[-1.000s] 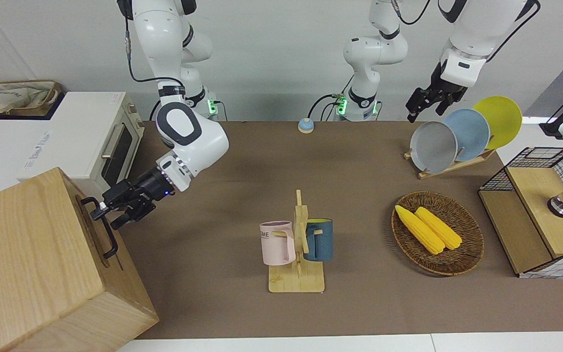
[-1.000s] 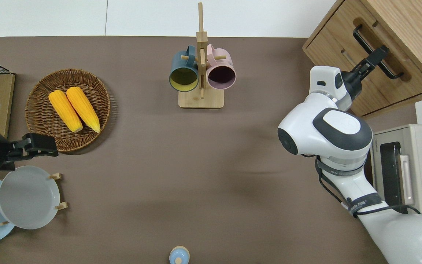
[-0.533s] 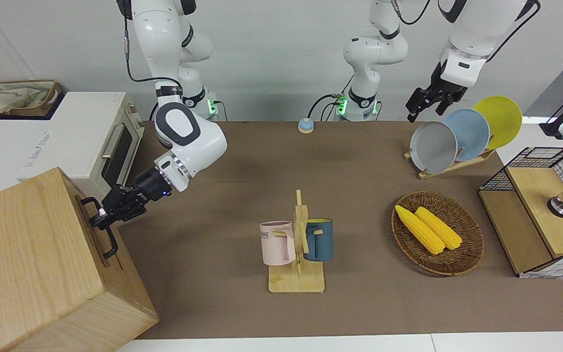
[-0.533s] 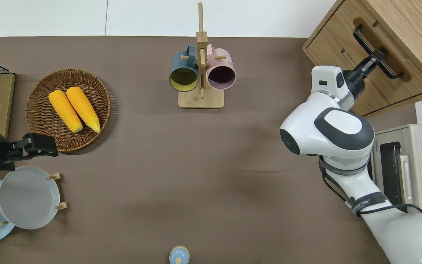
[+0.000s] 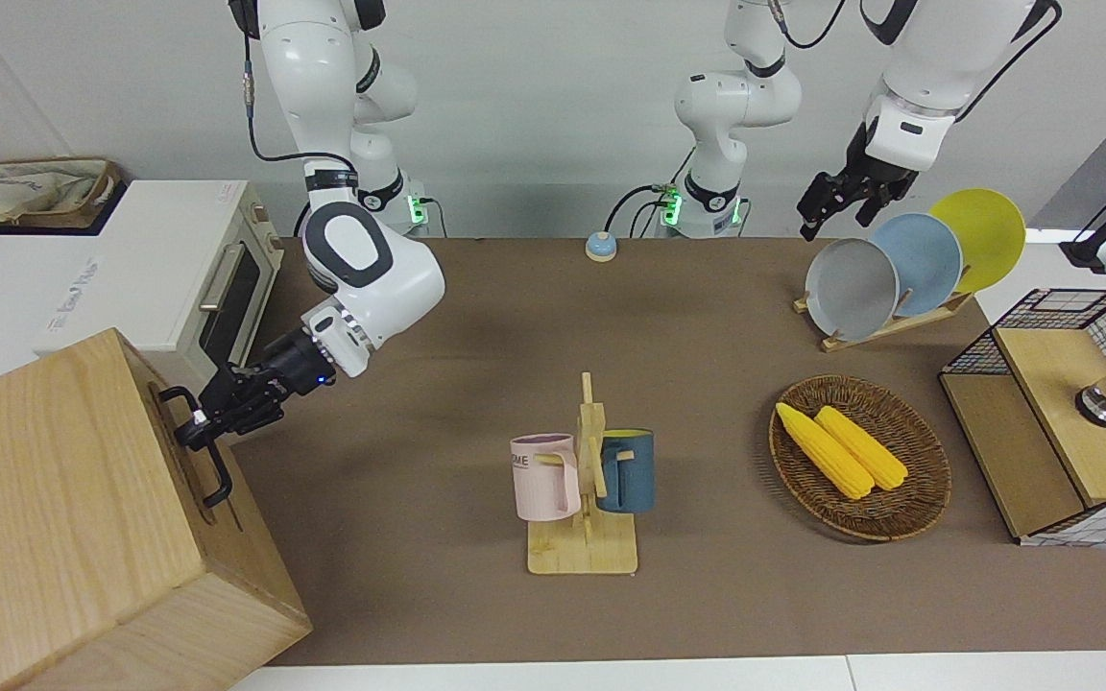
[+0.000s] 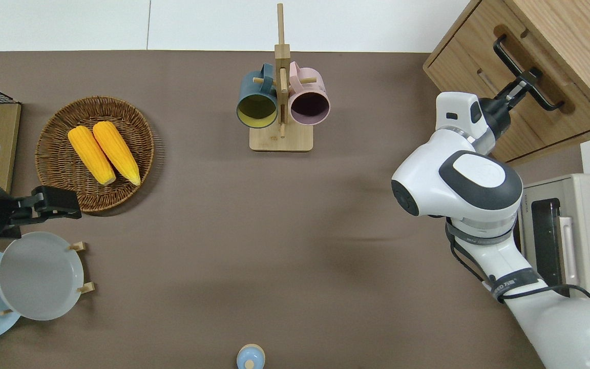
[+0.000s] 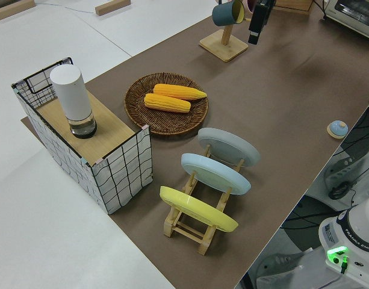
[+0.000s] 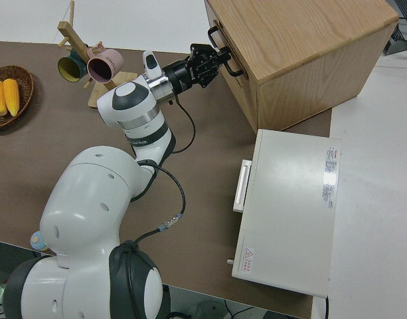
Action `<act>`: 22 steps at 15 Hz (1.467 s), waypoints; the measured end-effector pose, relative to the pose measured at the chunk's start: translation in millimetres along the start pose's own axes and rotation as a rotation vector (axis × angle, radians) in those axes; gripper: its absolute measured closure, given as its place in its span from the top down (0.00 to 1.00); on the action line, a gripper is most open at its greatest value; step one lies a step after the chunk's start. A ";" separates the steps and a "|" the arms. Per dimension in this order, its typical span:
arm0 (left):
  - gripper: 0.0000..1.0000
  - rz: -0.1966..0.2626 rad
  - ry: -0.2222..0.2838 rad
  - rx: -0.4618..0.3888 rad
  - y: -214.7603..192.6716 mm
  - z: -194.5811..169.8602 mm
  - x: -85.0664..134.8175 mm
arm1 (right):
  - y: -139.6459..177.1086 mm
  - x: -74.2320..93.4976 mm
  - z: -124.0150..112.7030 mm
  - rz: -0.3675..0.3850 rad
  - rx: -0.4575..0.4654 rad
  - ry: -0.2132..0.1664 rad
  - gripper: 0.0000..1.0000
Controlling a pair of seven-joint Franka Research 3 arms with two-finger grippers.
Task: Slide drawer open with right arm
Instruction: 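Hook the right gripper onto the black drawer handle, then pull the drawer handle toward the robot with the right gripper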
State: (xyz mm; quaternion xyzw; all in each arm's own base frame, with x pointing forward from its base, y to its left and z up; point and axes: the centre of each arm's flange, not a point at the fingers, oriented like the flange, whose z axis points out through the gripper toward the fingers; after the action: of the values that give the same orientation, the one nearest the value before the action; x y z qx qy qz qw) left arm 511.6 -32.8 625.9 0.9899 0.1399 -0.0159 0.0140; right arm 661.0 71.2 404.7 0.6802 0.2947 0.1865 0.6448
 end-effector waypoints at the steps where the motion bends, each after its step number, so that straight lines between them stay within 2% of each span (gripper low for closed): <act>1: 1.00 0.000 0.000 0.000 0.0 0.0 0.0 | -0.3 0.6 -0.9 -0.001 -0.002 -0.003 0.20; 4: 1.00 0.000 0.000 0.000 0.0 0.0 0.0 | -2.3 4.8 -9.2 -0.004 -0.014 -0.018 0.20; 6: 1.00 0.000 0.000 0.000 0.0 0.0 0.0 | -5.3 10.6 -25.4 -0.008 -0.026 -0.038 0.20; 9: 1.00 0.000 0.000 0.000 0.0 0.0 0.0 | -6.7 21.1 -57.1 -0.009 -0.021 -0.073 0.20; 14: 1.00 0.000 0.000 0.000 0.0 0.0 0.0 | -7.0 33.8 -107.5 -0.019 -0.003 -0.112 0.20; 22: 1.00 0.000 0.000 0.000 0.0 0.0 0.0 | -7.1 46.7 -193.2 -0.030 0.032 -0.125 0.20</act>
State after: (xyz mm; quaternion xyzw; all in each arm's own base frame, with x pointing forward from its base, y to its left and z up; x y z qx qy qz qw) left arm 511.6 -32.8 625.9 0.9899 0.1399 -0.0159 0.0140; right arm 572.8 249.4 410.9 0.6963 0.2670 0.1292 0.6536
